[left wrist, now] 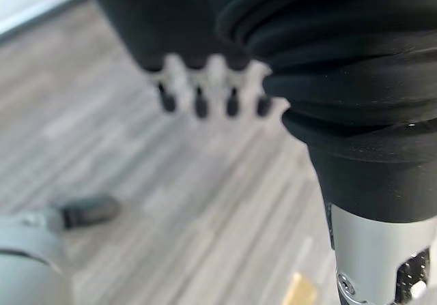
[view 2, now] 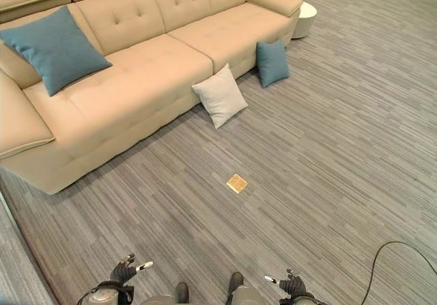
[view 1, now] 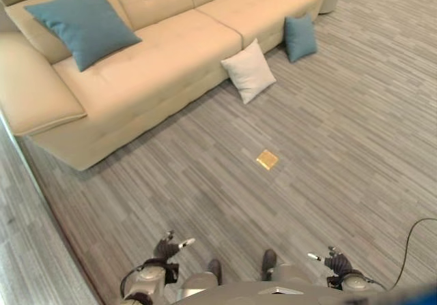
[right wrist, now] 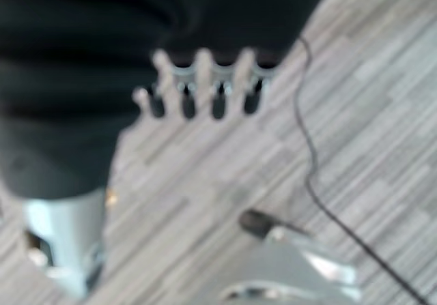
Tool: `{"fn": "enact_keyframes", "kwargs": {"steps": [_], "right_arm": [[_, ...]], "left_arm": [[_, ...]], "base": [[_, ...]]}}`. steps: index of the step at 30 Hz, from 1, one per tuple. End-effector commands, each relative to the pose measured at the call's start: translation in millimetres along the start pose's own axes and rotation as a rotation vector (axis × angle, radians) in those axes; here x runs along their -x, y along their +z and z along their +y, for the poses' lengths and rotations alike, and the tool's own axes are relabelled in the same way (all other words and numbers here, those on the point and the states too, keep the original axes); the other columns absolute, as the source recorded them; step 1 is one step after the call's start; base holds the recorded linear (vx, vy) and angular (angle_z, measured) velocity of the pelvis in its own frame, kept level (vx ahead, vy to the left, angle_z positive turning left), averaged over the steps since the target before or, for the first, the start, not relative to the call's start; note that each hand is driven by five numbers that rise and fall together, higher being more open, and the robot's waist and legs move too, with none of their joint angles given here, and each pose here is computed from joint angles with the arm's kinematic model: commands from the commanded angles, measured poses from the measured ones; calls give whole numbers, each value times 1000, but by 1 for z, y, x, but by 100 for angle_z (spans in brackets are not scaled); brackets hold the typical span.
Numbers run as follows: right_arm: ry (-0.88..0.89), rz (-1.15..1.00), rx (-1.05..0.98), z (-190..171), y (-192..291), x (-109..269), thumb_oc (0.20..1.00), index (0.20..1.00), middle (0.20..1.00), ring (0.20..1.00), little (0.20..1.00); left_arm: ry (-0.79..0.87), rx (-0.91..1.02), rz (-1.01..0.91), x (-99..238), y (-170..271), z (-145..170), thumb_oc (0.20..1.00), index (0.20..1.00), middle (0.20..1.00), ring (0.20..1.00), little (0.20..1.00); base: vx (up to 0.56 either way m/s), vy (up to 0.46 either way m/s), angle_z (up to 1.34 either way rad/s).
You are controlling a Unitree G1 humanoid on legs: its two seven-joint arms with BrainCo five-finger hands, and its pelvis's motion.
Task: Pick up all the scattered cushions and arrange them neatly on the sofa.
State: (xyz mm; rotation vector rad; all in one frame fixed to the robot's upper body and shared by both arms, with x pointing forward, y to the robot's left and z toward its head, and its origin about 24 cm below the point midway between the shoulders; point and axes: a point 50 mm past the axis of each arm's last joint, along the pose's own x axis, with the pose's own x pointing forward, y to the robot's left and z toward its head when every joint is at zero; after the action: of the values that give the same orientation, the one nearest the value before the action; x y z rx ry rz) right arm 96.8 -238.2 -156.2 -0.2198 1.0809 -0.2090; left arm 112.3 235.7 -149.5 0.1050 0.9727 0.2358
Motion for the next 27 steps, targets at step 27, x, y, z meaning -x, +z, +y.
{"fn": "enact_keyframes", "kwargs": {"steps": [27], "right_arm": [[-43, -50, -69, -14, 8, -1, 1000, 1000, 1000, 1000, 1000]], "left_arm": [[-83, -67, -60, -7, 25, -30, 1000, 1000, 1000, 1000, 1000]], "base": [[54, -85, 3]]}}
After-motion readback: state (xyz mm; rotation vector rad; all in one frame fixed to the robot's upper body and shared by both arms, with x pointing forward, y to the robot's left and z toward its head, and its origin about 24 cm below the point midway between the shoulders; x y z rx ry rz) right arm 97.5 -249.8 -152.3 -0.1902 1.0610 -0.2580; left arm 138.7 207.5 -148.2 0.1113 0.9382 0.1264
